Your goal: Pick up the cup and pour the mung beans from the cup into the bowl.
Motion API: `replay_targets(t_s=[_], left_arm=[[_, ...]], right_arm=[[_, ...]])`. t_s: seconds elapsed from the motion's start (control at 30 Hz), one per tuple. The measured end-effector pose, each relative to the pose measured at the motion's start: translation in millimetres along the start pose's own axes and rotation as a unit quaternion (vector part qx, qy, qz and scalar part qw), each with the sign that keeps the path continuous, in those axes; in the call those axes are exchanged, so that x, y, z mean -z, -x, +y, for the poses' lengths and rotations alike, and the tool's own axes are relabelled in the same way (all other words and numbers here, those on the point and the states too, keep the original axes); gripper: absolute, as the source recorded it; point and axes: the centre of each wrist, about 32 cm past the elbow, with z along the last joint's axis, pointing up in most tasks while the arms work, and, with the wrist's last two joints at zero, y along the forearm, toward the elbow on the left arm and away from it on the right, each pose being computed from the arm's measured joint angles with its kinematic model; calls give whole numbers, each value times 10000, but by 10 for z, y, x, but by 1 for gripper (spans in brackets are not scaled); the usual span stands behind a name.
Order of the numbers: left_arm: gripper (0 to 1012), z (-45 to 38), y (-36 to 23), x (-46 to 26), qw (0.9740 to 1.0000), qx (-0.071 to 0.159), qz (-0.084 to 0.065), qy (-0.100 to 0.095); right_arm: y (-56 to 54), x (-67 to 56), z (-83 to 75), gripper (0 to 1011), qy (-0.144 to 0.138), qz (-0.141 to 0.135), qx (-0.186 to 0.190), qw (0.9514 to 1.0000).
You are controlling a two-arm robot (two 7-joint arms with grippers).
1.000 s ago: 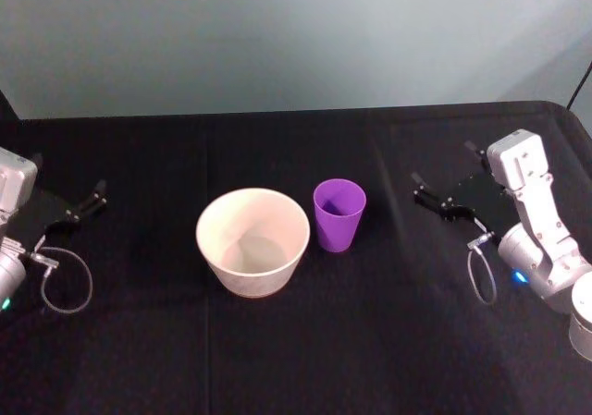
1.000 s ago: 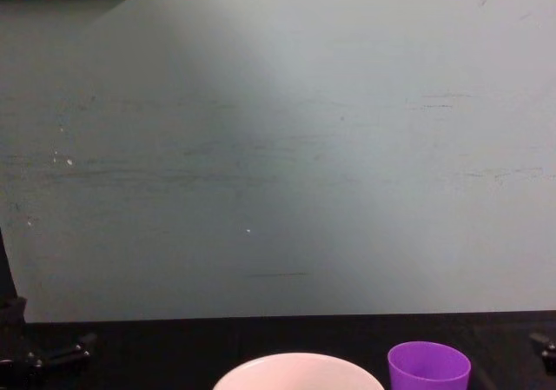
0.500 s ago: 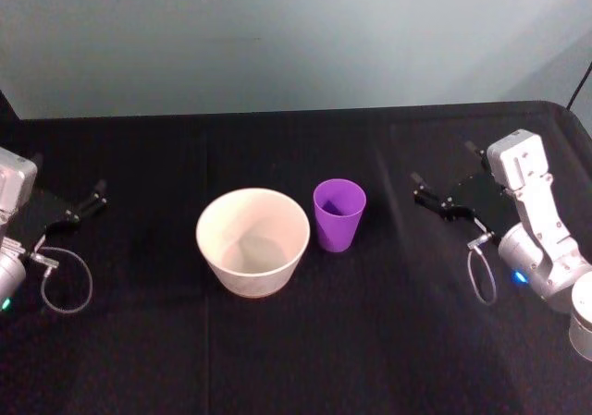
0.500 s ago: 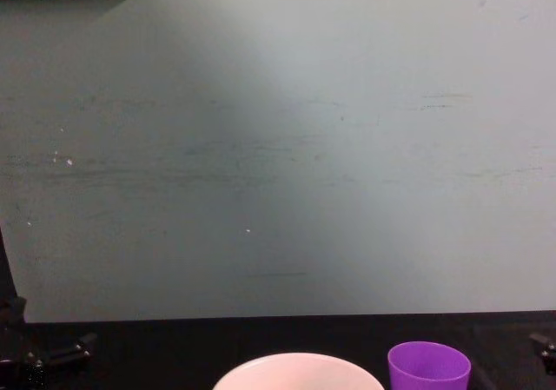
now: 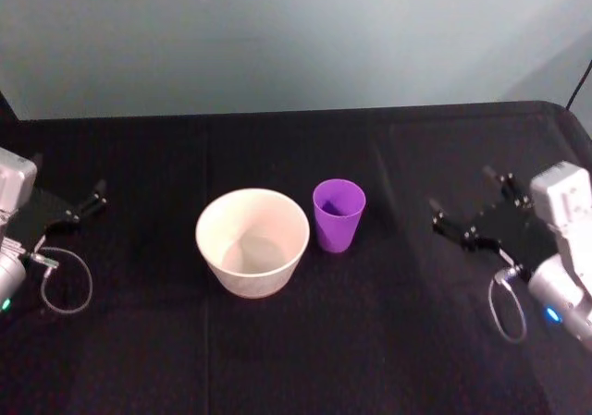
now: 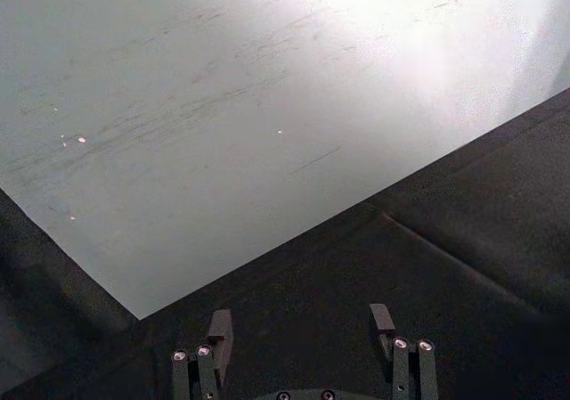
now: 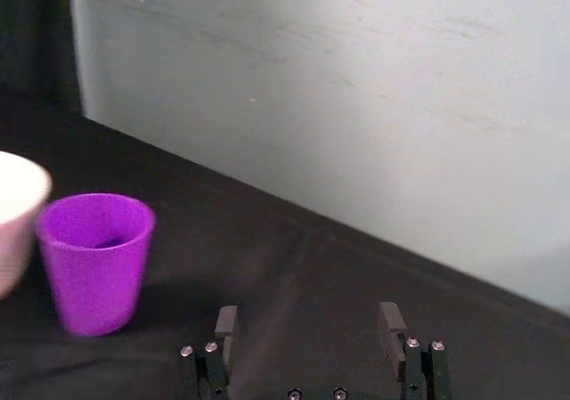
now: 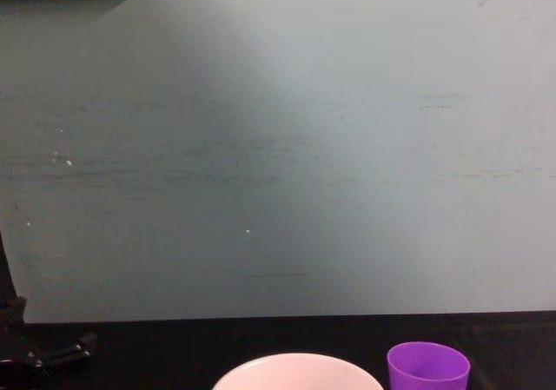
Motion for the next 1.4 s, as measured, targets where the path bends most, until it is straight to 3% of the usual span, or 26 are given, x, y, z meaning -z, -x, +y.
replay_targets(t_s=[0.2,0.4,0.7,0.93,1.4], left_arm=[[1000,0,0,0,10000,0,0,0],[1000,0,0,0,10000,0,0,0],[1000,0,0,0,10000,0,0,0],[1000,0,0,0,10000,0,0,0],[1000,0,0,0,10000,0,0,0]], right_arm=[[52,46,-124,1003,-115,504,-630,9967],[170,42,-91,1003,-201,874,-1147,9893],[311,39,34,1003,-125,995,-1612,9818],[381,52,179,1003,-132,1066,-1754,9786],[471,55,456,1003,-216,1153,-1708,9783]])
